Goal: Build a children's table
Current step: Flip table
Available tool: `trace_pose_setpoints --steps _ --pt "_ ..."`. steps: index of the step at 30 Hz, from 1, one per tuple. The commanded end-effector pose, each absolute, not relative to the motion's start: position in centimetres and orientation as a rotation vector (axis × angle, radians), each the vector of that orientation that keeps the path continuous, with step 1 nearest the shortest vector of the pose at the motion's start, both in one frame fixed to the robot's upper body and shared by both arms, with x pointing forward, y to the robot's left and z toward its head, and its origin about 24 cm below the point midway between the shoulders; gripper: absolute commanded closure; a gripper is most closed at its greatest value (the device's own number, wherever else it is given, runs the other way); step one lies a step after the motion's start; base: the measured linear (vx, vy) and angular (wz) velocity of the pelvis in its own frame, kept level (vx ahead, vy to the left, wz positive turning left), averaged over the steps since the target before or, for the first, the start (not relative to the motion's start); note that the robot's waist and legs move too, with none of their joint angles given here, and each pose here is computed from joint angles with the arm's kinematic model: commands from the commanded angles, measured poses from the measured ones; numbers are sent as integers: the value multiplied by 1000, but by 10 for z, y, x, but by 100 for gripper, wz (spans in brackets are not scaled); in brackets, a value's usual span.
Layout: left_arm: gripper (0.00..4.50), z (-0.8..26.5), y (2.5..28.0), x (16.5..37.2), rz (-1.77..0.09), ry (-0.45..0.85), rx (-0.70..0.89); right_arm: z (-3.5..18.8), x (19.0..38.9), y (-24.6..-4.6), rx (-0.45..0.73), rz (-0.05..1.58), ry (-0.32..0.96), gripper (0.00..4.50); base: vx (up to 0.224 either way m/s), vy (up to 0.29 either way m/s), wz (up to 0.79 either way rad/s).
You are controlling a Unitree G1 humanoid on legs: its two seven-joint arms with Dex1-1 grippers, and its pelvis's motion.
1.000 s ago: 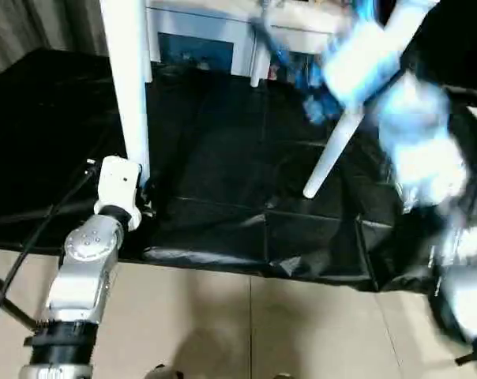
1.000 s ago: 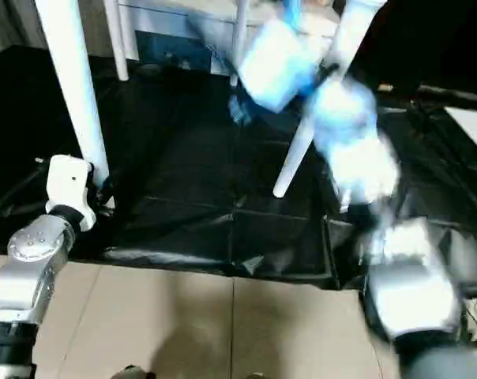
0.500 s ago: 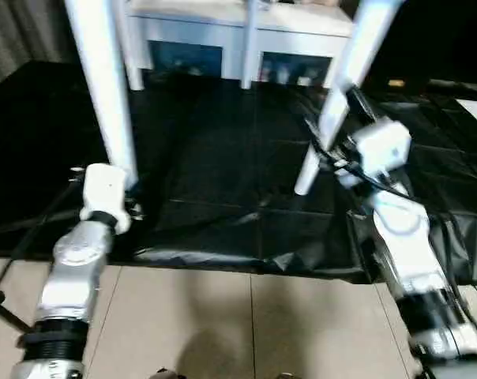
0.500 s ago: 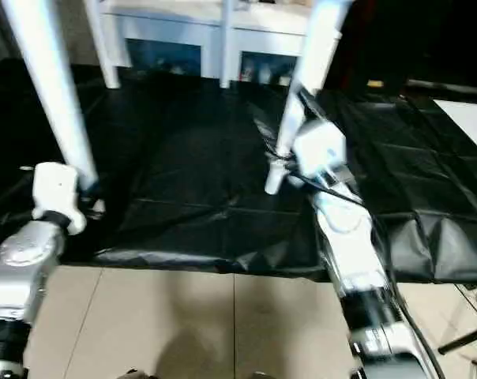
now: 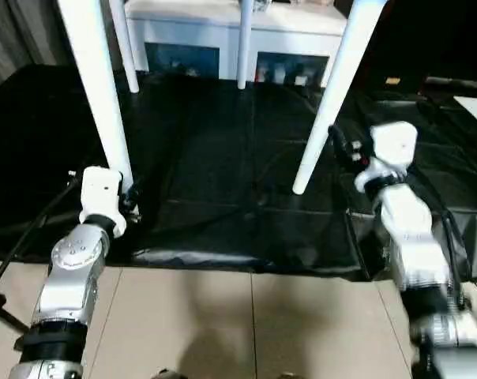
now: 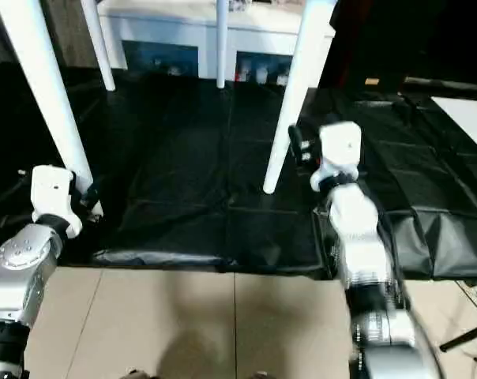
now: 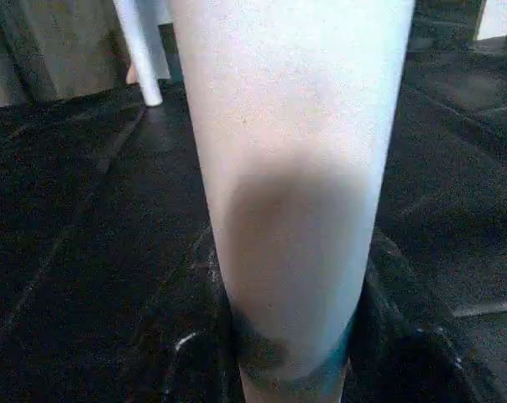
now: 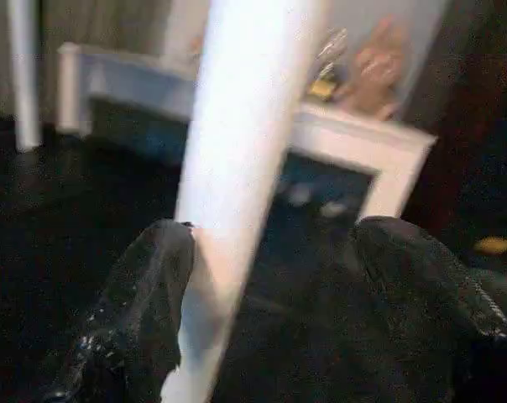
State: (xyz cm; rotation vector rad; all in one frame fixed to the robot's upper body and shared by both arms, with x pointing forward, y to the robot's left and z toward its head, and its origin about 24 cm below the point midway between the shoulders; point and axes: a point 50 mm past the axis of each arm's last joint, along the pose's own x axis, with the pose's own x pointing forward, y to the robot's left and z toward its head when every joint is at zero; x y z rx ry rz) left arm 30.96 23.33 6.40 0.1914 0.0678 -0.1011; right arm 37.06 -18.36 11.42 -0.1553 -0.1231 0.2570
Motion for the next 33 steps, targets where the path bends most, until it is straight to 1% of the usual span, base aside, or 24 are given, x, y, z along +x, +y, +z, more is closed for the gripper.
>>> trace_pose_setpoints --steps 1,3,5,6,8,11,13,15,16,19,23,25,30,31,33 --pt "302 65 229 310 -148 60 232 114 379 -187 -163 301 -80 115 0 0 0" --pt "302 63 228 310 -169 69 237 114 387 -185 -122 331 -29 115 0 0 0" --pt "302 62 226 310 -198 81 233 116 393 -180 -116 389 0 115 0 0 0" --pt "302 61 226 310 -205 83 234 117 393 -180 -109 405 8 115 0 0 0" --pt "302 60 224 309 -235 90 228 117 395 -177 -135 448 32 115 0 0 0" --pt "302 60 222 308 -264 94 223 111 394 -179 -129 537 92 115 0 0 0" --pt "302 59 222 308 -263 95 228 105 391 -179 -101 604 131 115 0 0 0" --pt "302 59 222 308 -269 100 228 101 387 -181 -112 657 153 115 0 0 0" --pt "302 59 223 308 -269 101 228 98 383 -184 -102 710 172 115 0 0 0" --pt "302 59 225 308 -264 102 231 97 379 -189 -88 758 169 115 0 0 0" --pt "302 61 235 312 -247 107 262 93 363 -202 -129 904 158 115 0 0 0" --pt "302 63 239 313 -241 105 268 92 356 -207 -129 956 153 115 0 0 0" --pt "302 65 244 315 -230 108 277 90 347 -211 -132 984 133 115 0 0 0" --pt "302 67 249 317 -226 111 289 84 337 -213 -159 981 124 115 0 0 0" --pt "302 69 253 319 -225 115 294 80 332 -216 -198 920 98 115 0 0 0"
